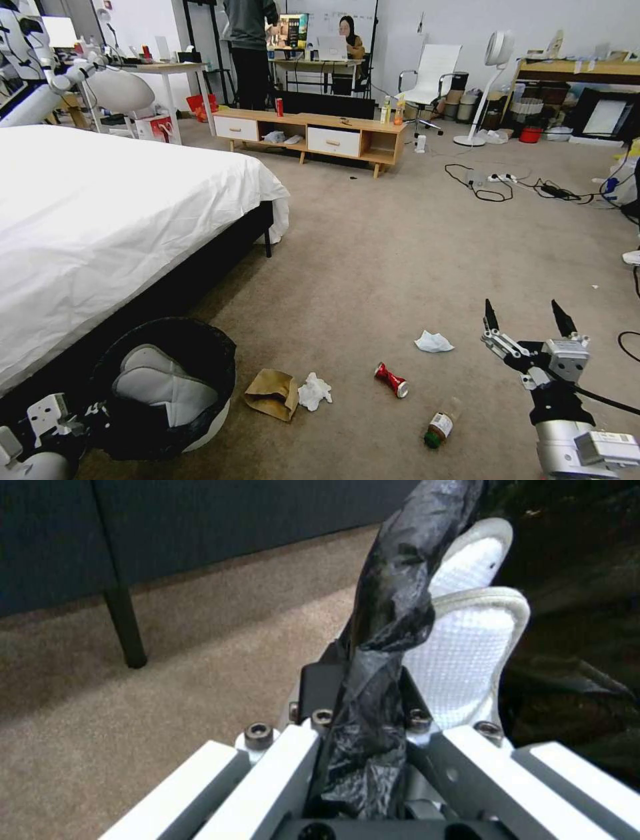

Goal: Pick up the trash bin and place the garbage on the floor into it.

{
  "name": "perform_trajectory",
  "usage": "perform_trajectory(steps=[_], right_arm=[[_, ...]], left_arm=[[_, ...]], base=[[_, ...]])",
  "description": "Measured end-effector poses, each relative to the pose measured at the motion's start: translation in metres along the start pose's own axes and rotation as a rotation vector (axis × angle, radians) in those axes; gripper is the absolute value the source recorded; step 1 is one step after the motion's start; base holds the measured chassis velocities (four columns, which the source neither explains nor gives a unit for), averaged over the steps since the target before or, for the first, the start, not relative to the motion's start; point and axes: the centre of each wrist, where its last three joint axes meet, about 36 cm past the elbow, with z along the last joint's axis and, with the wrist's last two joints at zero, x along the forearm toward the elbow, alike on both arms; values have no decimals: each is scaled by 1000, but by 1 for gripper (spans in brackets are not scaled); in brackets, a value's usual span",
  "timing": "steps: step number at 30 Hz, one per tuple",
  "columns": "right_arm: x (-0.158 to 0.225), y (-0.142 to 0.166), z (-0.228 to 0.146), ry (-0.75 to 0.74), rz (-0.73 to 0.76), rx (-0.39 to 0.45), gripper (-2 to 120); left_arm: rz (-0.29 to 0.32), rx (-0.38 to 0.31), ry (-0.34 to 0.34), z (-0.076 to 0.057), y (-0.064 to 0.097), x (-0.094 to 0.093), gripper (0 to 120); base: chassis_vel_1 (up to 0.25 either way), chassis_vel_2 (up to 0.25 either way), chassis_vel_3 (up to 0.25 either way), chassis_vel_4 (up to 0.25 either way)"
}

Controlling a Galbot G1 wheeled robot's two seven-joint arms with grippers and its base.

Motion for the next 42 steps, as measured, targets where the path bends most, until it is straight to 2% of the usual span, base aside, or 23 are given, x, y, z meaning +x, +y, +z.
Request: perform_trajectory(steps=[42], right_arm=[[-1, -1, 3, -2, -3, 12, 100]], left_arm=[[-2, 1, 7, 3, -1, 1, 2]], base=[[2, 1, 2, 3]])
